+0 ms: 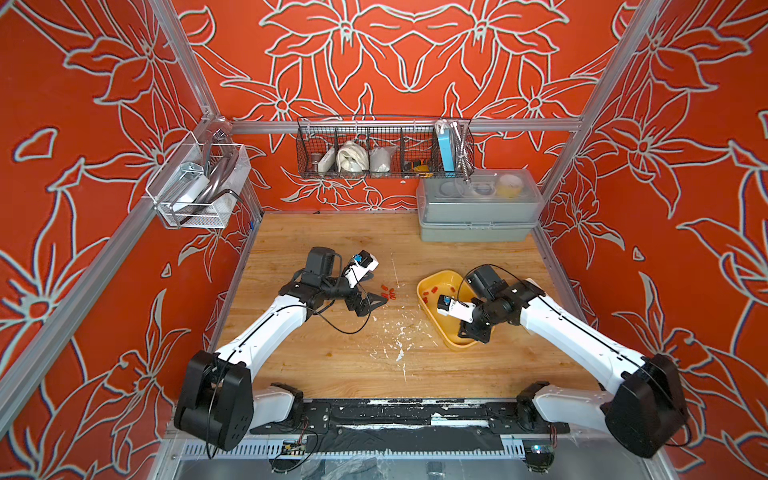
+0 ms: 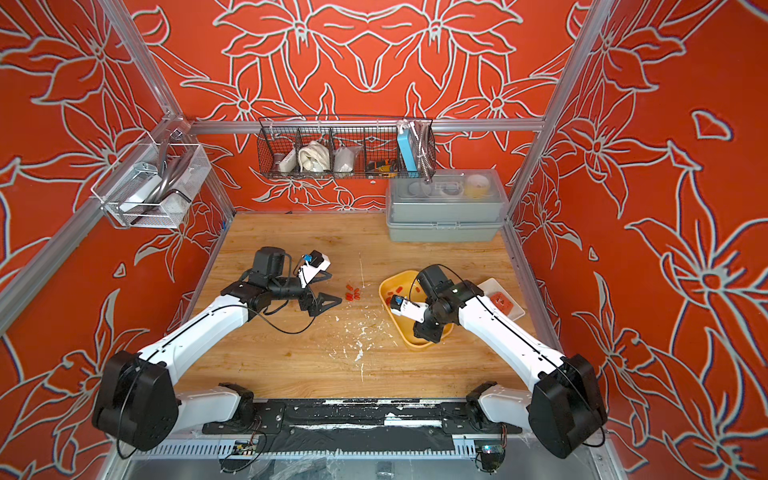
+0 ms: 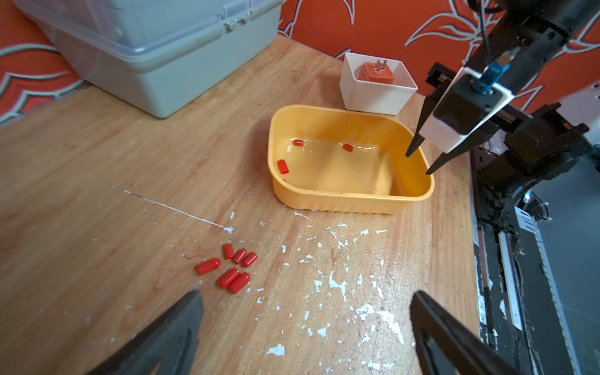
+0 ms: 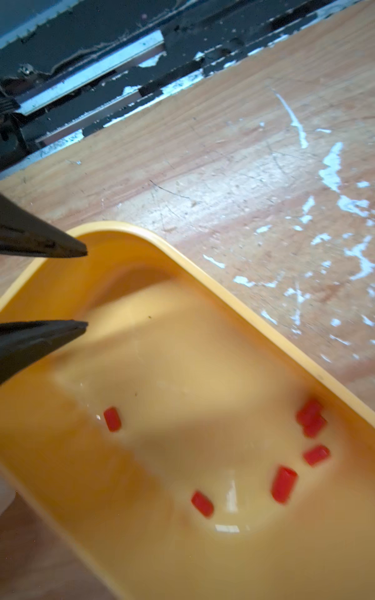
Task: Take the screw protection sleeves out of the storage box
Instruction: Adjust the storage box at the center of the board.
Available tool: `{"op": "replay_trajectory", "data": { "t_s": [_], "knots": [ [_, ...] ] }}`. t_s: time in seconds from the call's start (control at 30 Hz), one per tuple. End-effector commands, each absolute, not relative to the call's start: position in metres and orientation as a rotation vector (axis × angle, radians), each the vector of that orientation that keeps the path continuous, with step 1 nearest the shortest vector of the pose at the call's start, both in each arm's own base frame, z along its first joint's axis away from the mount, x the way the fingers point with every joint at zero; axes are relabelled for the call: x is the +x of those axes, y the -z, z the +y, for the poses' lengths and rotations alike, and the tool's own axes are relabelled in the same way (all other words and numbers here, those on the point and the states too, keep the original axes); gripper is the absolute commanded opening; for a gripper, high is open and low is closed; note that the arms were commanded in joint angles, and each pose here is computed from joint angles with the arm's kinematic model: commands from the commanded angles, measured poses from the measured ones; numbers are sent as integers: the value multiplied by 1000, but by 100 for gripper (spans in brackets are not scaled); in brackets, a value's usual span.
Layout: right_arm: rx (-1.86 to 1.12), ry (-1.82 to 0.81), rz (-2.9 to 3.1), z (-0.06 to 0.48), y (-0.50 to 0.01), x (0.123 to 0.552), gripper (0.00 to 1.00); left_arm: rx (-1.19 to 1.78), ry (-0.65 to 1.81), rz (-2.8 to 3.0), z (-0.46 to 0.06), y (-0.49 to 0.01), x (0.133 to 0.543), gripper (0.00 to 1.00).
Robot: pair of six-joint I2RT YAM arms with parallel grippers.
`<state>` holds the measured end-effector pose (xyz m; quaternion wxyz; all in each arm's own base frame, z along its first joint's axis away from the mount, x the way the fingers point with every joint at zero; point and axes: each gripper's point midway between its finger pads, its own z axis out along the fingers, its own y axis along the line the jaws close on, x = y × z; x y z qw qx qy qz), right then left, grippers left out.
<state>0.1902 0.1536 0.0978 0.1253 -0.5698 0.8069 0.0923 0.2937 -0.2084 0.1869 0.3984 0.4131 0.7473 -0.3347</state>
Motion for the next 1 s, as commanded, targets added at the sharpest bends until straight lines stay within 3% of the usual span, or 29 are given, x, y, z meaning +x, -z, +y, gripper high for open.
{"op": "replay_trajectory", "data": {
  "t_s": [0.0, 0.2, 0.47, 0.67, 0.97],
  "knots": [
    [-1676, -336, 2359, 164, -87, 188, 29, 1108, 895, 1881, -216, -181, 282, 98],
    [-1693, -505, 2383, 194, -82, 193, 25, 1124, 880, 1880, -216, -181, 280, 98],
    [-1721, -752, 2328, 243, -99, 187, 30, 1128, 880, 1877, -216, -184, 280, 98],
    [-1866, -502, 2230, 202, -114, 184, 39, 1171, 902, 1860, -222, -183, 274, 98],
    [-1966, -202, 2114, 147, -115, 159, 69, 1462, 1039, 1772, -244, -181, 230, 98]
  ]
}}
